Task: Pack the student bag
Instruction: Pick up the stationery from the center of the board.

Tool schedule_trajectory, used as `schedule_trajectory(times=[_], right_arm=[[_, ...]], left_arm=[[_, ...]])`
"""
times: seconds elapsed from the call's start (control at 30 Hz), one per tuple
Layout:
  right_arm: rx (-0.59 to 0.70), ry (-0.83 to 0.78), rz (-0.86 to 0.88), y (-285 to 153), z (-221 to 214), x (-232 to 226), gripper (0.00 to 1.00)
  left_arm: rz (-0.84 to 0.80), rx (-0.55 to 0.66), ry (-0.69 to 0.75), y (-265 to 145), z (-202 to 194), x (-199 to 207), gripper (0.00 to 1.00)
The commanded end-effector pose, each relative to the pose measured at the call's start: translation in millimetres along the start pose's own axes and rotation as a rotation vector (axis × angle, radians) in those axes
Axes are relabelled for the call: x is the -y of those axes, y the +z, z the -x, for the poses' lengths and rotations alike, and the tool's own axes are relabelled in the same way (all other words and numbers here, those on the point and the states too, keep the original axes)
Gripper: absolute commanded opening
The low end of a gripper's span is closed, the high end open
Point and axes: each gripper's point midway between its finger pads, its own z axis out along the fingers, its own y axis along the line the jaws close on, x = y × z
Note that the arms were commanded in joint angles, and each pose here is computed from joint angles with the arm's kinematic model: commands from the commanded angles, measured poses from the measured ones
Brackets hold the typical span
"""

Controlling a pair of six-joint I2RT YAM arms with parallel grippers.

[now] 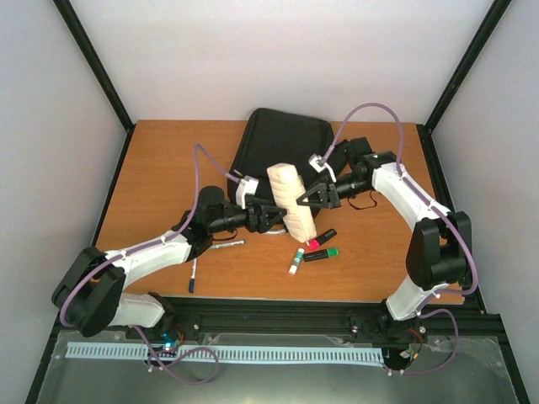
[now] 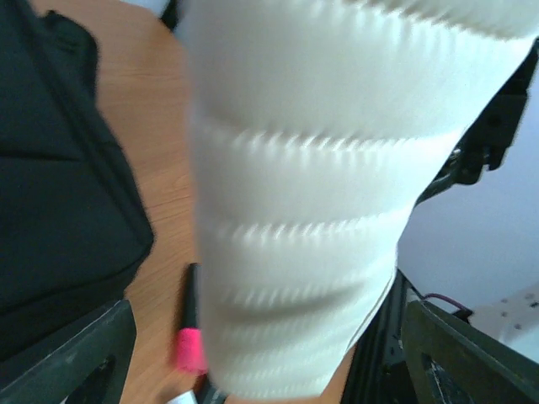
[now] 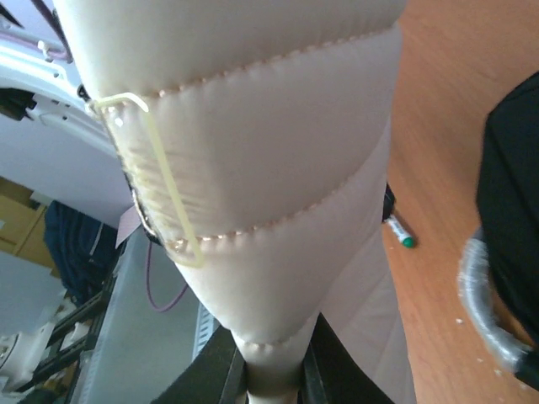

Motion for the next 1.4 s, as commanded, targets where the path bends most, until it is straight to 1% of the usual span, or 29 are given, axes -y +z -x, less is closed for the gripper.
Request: schedule_trajectory(times=[0.0,0.07,0.2,0.27,0.3,0.37,0.47,0.53,0.67,0.73,0.8,0.9,0.93,0.97,1.2,1.27,1.33,1.37], right_arm=[[-0.03,0.023,0.055,19,-3,-11,0.1],[-0.043,0.028,0.054,22,-5,-9,0.1],[-0.045,0.035,0.049,24,-5,-5,0.11],[-0.047,0.034,0.03,24,-4,-2,0.15],[-0.05,0.041,0.02,24,-3,0,0.18],[-0.054,0.034,0.001,22,-1,-1,0.26],[-0.065,0.024,-0.05,20,-1,1,0.43],[-0.071,0.018,-0.097,17,-1,3,0.52],[-0.08,0.027,-0.228,10,-6,13,0.58],[-0.086,0.007,-0.327,4,-10,22,0.61],[-0.089,-0.005,-0.385,-1,-16,26,0.64],[-0.091,-0.001,-0.393,0,-24,26,0.65],[-0.094,0.002,-0.392,1,-27,26,0.68],[-0.096,0.003,-0.393,1,-30,27,0.7],[-0.111,-0.012,-0.381,13,-33,28,0.7],[-0.11,-0.008,-0.393,15,-32,31,0.66],[-0.109,-0.008,-0.423,13,-31,35,0.55],[-0.109,-0.009,-0.435,11,-30,37,0.52]], left_arm=[[-0.208,0.052,0.151,6,26,56,0.87],[-0.23,0.034,0.16,9,23,62,0.82],[-0.221,0.007,0.149,13,18,59,0.63],[-0.214,0.003,0.136,14,18,57,0.54],[-0.208,0.0,0.128,15,18,57,0.5],[-0.195,0.002,0.111,15,20,55,0.46],[-0.174,0.008,0.079,19,25,52,0.38],[-0.16,0.003,0.055,22,27,50,0.34],[-0.089,-0.007,-0.008,31,31,36,0.27],[-0.054,0.004,-0.037,32,32,30,0.27],[-0.028,0.025,-0.059,31,35,25,0.27],[-0.009,0.048,-0.08,31,40,22,0.27],[-0.004,0.051,-0.092,31,41,21,0.28],[-0.002,0.053,-0.102,32,41,21,0.28],[-0.012,0.054,-0.159,38,45,21,0.28],[-0.014,0.053,-0.164,40,46,21,0.28],[-0.002,0.052,-0.165,40,47,20,0.29],[0.009,0.049,-0.167,40,46,18,0.29]])
